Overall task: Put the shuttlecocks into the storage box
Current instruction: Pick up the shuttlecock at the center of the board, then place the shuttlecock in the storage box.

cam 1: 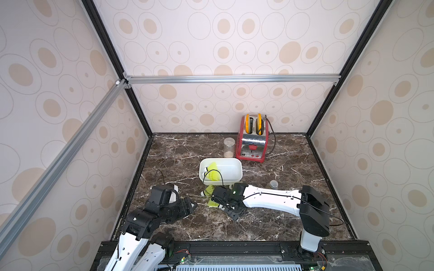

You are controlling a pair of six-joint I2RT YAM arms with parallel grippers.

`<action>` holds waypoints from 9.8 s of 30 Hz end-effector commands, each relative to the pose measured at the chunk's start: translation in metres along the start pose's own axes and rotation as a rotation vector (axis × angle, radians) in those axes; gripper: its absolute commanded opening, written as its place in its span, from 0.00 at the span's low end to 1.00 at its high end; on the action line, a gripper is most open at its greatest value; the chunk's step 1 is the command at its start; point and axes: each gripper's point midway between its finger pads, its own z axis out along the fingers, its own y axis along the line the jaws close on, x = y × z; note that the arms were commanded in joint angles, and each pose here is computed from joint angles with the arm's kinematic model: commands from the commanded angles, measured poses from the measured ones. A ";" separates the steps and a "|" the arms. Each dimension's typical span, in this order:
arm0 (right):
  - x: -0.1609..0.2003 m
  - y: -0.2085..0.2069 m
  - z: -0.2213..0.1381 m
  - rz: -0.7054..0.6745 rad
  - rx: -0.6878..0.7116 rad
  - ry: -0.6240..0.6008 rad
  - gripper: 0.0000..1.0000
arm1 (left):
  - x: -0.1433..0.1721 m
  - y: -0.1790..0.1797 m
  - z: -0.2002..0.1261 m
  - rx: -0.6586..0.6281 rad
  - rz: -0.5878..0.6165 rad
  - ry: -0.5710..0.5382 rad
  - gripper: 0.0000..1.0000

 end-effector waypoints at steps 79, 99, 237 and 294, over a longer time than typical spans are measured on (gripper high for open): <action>-0.214 -0.168 0.032 1.198 -0.717 -0.484 0.00 | -0.082 -0.090 0.003 0.178 0.114 -0.113 0.77; -0.226 -0.152 0.048 1.207 -0.781 -0.440 0.00 | -0.086 -0.092 0.007 0.173 0.119 -0.107 0.77; -0.255 -0.130 0.039 1.232 -0.964 -0.284 0.00 | -0.081 -0.089 0.018 0.182 0.137 -0.073 0.77; -0.184 -0.155 -0.038 1.035 -0.702 -0.358 0.58 | -0.073 -0.083 0.010 0.172 0.136 -0.078 0.78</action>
